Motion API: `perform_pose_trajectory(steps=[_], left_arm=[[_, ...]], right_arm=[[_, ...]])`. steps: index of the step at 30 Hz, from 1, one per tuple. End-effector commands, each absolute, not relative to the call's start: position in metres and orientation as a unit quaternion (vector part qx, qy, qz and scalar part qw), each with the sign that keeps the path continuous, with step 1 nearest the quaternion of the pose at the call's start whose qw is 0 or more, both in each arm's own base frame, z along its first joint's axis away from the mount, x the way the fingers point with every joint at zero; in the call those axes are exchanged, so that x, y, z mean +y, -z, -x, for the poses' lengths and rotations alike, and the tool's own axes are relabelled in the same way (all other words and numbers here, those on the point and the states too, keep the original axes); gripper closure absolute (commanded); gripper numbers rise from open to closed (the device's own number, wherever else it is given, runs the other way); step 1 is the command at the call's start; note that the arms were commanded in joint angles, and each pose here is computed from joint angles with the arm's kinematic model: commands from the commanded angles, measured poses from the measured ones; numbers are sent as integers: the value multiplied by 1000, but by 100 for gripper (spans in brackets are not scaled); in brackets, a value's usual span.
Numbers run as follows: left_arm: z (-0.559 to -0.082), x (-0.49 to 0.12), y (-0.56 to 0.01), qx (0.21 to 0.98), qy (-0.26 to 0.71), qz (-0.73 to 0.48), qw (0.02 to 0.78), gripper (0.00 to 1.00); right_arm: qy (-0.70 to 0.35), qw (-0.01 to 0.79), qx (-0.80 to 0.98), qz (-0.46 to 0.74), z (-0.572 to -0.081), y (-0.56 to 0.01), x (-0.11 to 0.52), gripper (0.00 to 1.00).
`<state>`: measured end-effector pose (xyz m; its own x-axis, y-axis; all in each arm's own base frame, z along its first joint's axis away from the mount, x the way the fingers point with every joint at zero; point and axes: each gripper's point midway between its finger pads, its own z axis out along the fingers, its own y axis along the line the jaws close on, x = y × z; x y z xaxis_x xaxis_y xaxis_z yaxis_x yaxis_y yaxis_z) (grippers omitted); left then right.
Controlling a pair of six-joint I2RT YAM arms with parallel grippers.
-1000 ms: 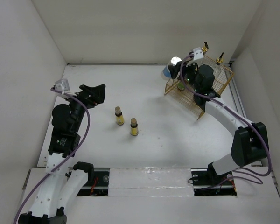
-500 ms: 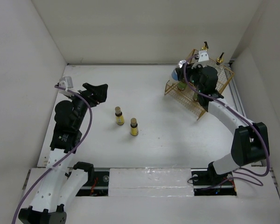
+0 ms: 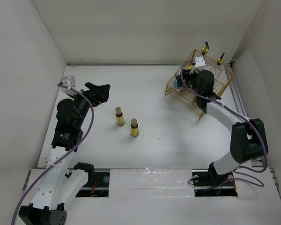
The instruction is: Organize the condiment bottles
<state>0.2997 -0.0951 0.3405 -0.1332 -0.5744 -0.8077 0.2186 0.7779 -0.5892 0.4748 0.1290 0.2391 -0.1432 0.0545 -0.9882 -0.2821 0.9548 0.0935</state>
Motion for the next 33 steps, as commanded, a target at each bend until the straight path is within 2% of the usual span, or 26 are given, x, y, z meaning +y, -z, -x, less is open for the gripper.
perform_pose_trajectory(steps=[1, 10, 13, 14, 16, 22, 28, 29, 30, 31, 32, 33], left_arm=[[-299, -97, -356, 665, 322, 121, 663, 0], [-297, -96, -359, 662, 323, 120, 666, 0], [-297, -96, -359, 662, 323, 120, 666, 0], [-297, -96, -359, 662, 323, 120, 666, 0], [-297, -96, -359, 662, 323, 120, 666, 0], [-295, -96, -361, 658, 324, 119, 669, 0], [-293, -94, -362, 658, 321, 122, 670, 0], [-293, -94, -362, 658, 321, 122, 670, 0], [-293, -94, -362, 658, 321, 122, 670, 0], [-294, -92, -362, 657, 318, 126, 672, 0], [-294, -92, -362, 657, 318, 126, 672, 0], [-294, -92, -362, 657, 318, 126, 672, 0]], right_arm=[[-122, 685, 714, 75, -497, -271, 129, 57], [-107, 654, 746, 61, -509, -244, 132, 51], [-106, 651, 749, 62, -509, -242, 132, 40], [-106, 651, 749, 62, -509, -242, 132, 32], [-105, 653, 748, 61, -503, -250, 134, 23], [-115, 680, 720, 71, -480, -296, 143, 10], [-133, 681, 714, 97, -446, -311, 180, 10], [-142, 683, 709, 105, -438, -316, 189, 15], [-158, 676, 709, 123, -427, -311, 210, 28], [-175, 672, 706, 140, -420, -311, 225, 28], [-191, 663, 706, 159, -411, -306, 240, 60], [-212, 652, 707, 177, -404, -299, 256, 68]])
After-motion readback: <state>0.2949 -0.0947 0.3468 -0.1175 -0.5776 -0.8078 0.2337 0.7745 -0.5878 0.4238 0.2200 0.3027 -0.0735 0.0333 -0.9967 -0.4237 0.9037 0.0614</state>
